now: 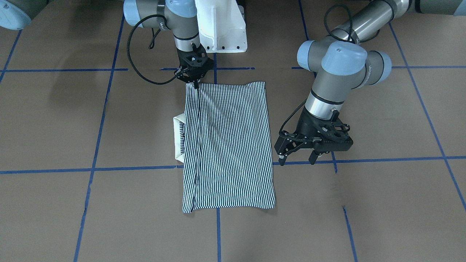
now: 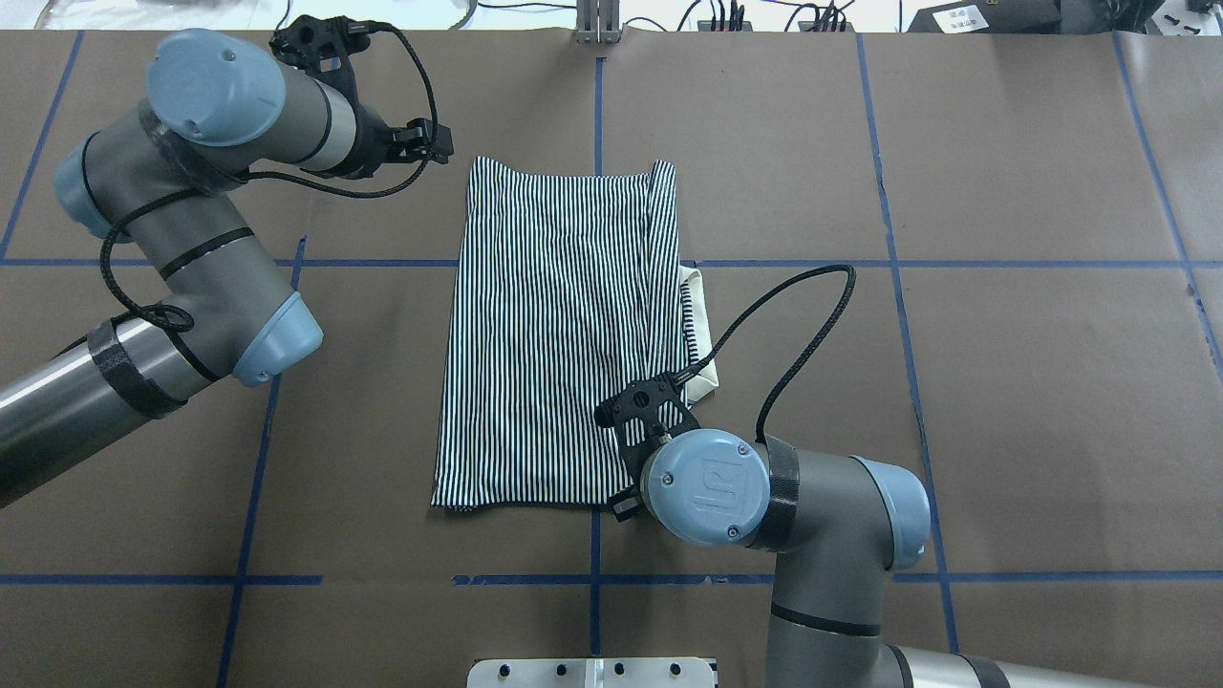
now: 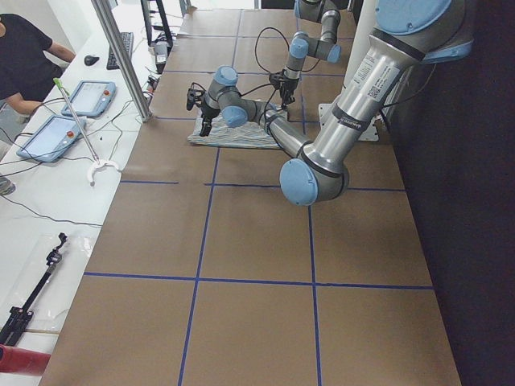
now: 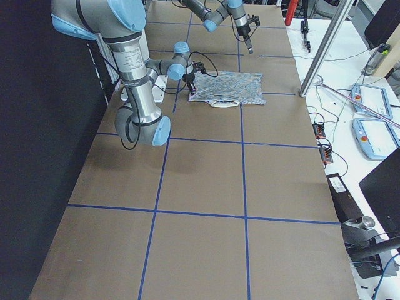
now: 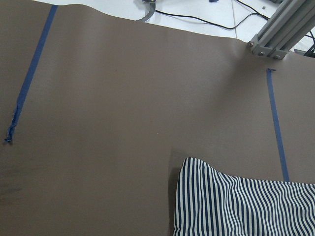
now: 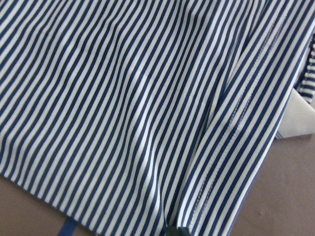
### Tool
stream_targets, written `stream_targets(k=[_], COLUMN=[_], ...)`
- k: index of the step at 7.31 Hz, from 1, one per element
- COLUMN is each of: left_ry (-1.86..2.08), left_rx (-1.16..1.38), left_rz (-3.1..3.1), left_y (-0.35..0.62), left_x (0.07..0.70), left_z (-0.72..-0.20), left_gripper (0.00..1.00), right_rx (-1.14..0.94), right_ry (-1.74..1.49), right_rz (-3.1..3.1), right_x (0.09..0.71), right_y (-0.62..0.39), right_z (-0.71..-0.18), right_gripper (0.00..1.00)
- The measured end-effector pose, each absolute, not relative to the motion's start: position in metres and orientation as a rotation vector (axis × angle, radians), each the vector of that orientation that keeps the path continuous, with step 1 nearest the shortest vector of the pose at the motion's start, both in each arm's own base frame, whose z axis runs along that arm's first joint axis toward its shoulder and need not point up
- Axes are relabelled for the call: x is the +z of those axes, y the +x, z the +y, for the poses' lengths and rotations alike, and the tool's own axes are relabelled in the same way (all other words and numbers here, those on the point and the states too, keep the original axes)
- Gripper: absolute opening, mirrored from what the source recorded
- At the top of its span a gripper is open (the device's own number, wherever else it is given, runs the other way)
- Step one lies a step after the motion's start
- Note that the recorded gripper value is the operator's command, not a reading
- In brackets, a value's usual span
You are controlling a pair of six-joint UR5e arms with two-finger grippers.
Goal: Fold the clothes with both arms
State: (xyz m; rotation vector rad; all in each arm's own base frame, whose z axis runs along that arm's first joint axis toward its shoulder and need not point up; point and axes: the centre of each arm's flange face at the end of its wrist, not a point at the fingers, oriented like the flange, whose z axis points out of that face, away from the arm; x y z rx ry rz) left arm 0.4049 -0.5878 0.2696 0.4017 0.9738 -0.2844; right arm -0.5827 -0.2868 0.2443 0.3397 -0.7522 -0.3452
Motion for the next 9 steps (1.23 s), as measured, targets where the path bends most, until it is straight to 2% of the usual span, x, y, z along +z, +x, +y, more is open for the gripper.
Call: stream_targets(k=[6,9], left_ry=[0.387,0.379], left_rx=[-0.308,-0.311], left_rz=[0.98,0.969], left_y=[0.41,0.412], left_x=[0.273,0.282], left_z=[-0.59,-0.592], left_gripper=[1.0,1.0], right_rx=[-0.297,-0.162], right_ry=[0.314,0.187], right_rz=[-0.768,-0.788], right_x=[0.259,0.276], right_y=[-0.545,-0.532], right_z=[-0.299,-0.289], right_gripper=[0.0,0.0])
